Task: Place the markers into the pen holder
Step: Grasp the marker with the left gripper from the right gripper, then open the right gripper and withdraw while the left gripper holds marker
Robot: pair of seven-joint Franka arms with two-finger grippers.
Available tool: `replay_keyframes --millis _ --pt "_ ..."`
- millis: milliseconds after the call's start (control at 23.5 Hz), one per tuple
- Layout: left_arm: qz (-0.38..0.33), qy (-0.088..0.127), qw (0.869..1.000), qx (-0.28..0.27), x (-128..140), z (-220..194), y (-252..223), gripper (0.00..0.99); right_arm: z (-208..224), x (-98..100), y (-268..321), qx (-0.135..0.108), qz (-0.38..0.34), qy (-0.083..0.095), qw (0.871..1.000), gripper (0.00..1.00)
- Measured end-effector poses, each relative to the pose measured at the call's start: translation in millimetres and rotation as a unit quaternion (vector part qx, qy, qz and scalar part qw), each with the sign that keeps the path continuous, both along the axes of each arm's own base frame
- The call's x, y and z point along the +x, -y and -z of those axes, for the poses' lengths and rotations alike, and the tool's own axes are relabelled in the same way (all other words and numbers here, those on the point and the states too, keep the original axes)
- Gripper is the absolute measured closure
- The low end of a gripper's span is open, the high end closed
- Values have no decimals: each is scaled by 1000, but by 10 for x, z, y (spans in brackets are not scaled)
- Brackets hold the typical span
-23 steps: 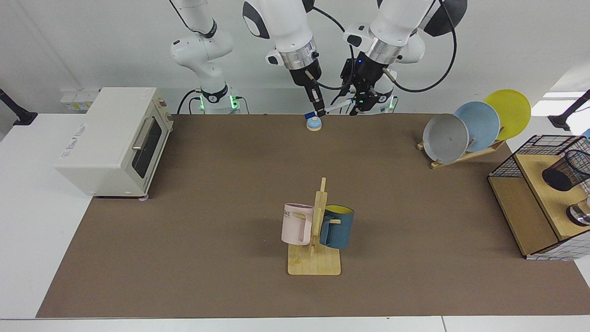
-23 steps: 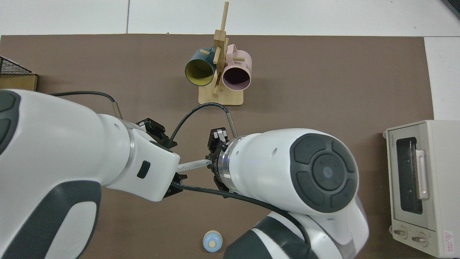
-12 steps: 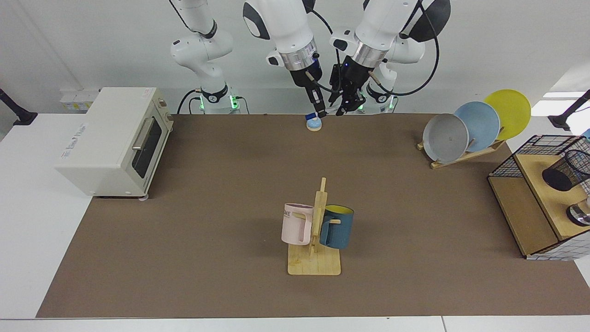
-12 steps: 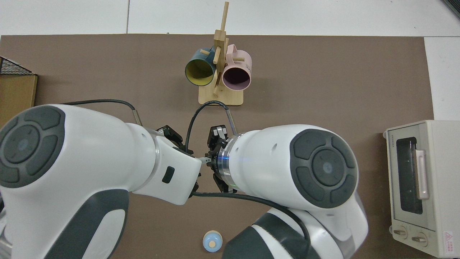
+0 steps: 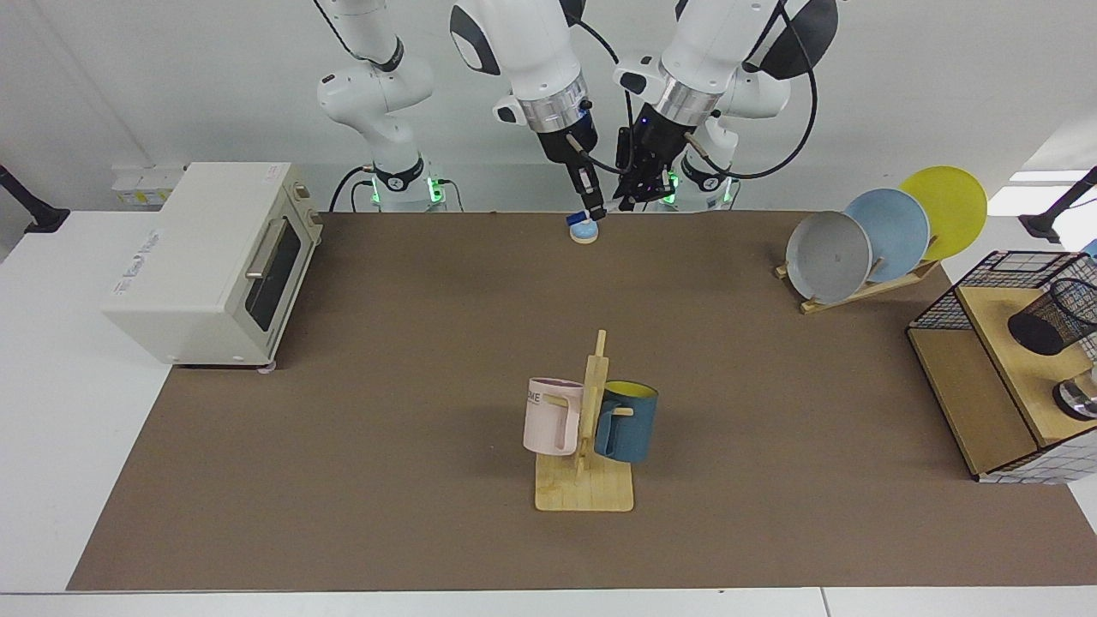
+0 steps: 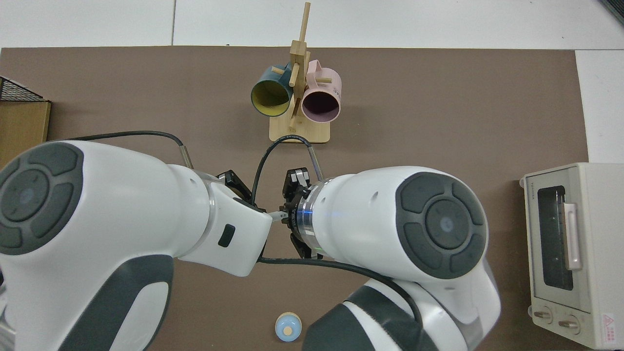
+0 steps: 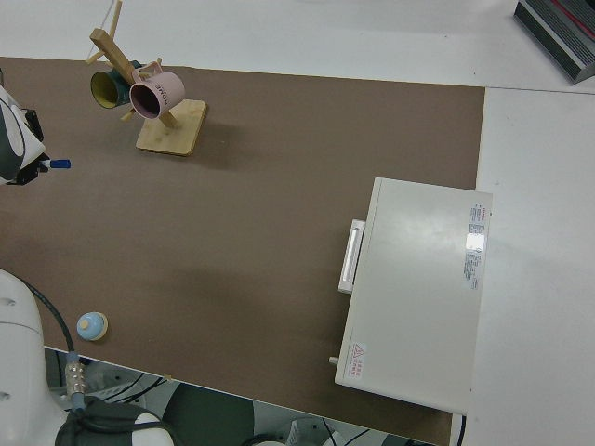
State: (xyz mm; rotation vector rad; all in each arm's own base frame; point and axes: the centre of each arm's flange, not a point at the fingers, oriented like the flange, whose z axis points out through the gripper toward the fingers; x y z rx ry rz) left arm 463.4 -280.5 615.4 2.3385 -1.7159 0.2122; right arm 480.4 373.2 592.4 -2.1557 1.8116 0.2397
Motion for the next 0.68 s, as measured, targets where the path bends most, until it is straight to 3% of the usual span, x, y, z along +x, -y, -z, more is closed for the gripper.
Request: replay_keyframes --millis 341,512,682 --pt "-1 3 1000 -3 7 0 15 819 -5 28 30 1 4 1 1000 819" --pt "-15 3 1000 -5 36 -9 -19 819 -12 198 299 -4 19 -1 1000 577" --pt "-21 4 1000 -6 68 -13 -72 819 -34 359 718 -22 -17 0 1000 300"
